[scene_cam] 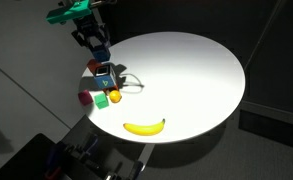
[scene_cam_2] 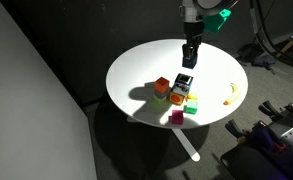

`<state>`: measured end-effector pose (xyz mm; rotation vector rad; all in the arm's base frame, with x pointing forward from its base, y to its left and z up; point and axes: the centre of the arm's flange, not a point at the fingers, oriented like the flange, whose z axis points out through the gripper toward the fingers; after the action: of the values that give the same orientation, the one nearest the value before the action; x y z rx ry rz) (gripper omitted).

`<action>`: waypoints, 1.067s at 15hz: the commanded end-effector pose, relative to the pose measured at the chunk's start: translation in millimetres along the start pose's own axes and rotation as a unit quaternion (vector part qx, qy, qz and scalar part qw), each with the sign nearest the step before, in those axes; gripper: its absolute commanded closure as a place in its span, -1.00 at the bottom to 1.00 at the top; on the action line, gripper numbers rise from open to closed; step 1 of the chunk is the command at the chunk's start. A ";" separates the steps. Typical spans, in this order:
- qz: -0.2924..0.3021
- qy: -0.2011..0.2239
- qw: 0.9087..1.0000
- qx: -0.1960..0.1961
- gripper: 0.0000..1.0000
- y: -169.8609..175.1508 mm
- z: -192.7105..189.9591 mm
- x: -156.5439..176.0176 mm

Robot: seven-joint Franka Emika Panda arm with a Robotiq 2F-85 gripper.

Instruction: Pick up the blue block and put it on the orange block

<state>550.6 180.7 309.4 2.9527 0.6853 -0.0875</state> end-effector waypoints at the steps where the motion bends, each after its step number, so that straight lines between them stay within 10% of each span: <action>1: 0.000 -0.006 1.000 -0.008 0.35 -11.6 -1.3 24.9; 16: 0.044 0.017 0.999 0.006 0.35 -76.3 -4.3 63.5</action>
<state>566.3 264.9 297.2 2.9911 0.6082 -0.0295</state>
